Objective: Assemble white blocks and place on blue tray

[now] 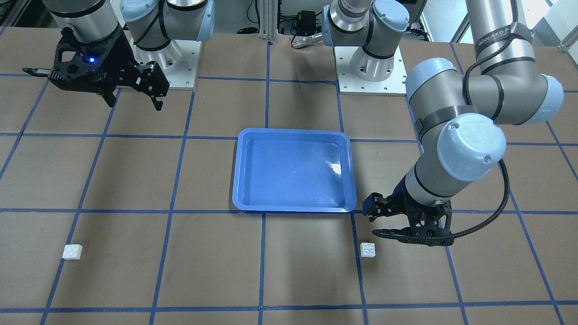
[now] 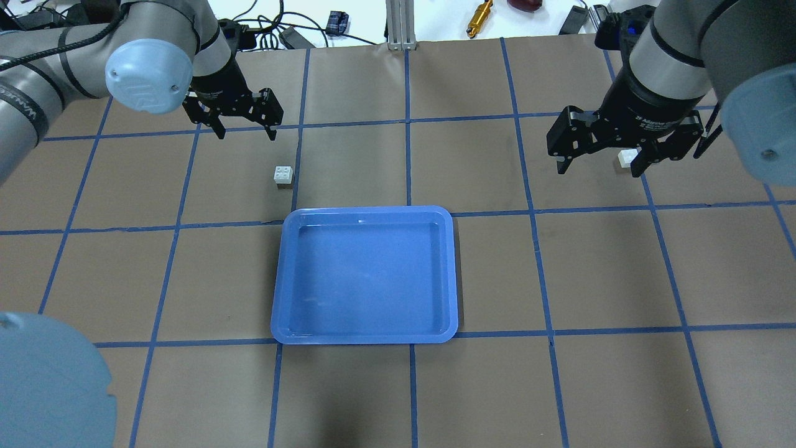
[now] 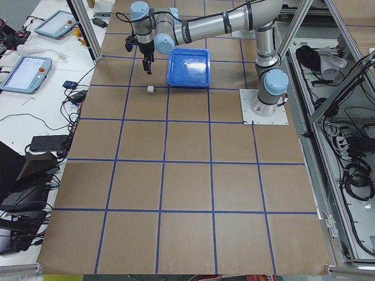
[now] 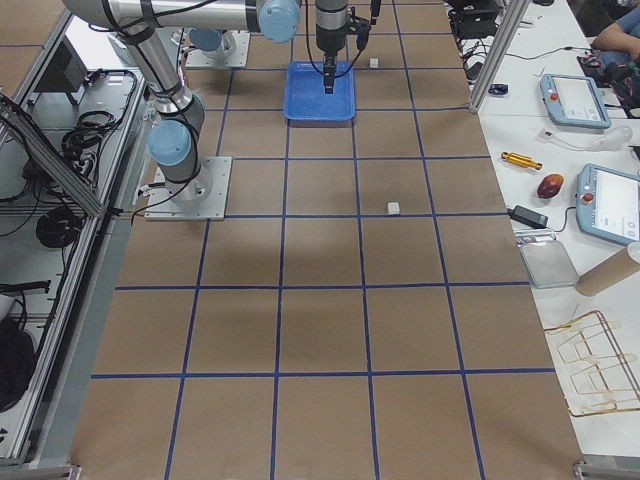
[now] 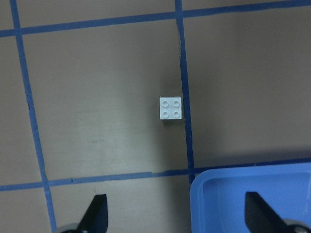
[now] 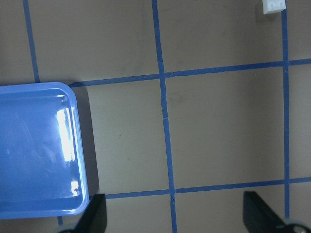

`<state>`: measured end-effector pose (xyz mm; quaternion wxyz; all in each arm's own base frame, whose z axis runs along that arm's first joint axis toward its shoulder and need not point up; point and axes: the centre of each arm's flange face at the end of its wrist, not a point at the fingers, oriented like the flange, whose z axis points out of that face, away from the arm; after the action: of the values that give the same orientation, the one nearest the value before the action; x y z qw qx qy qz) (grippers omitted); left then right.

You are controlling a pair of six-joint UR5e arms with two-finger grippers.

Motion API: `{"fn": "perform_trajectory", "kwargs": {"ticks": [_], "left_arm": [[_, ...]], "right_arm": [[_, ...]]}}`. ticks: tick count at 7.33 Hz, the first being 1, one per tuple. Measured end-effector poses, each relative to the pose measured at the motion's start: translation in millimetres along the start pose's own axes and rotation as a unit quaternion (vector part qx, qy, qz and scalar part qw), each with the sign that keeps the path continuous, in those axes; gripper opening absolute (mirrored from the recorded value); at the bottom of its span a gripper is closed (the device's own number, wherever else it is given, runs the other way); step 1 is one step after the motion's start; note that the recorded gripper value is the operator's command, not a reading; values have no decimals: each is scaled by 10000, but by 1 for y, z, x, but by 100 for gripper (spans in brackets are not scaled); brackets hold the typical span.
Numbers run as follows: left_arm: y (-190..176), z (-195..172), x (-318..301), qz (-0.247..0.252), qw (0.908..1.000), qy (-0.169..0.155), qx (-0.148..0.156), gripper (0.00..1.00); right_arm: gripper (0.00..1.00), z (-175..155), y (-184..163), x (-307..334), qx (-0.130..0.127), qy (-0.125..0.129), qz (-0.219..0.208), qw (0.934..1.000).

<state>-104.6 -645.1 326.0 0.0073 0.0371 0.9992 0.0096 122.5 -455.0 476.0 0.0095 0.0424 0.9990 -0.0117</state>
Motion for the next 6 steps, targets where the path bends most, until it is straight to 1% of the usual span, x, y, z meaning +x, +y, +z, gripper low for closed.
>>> {"fn": "perform_trajectory", "kwargs": {"ticks": [2,4,5,6], "left_arm": [[-2,38,0,18,10000,-13,27,100],[-5,61,0,60,10000,-36,37,100],[-11,75,-1,88,9999,-47,90,100],[-15,87,-1,103,9999,-46,110,100]], "right_arm": [[100,-2,-5,2,64,-29,-150,9999],[100,2,-20,17,147,-46,-623,9979],[100,8,-29,37,131,-70,-820,9965],[100,16,-41,60,106,-230,-1170,9928]]}}
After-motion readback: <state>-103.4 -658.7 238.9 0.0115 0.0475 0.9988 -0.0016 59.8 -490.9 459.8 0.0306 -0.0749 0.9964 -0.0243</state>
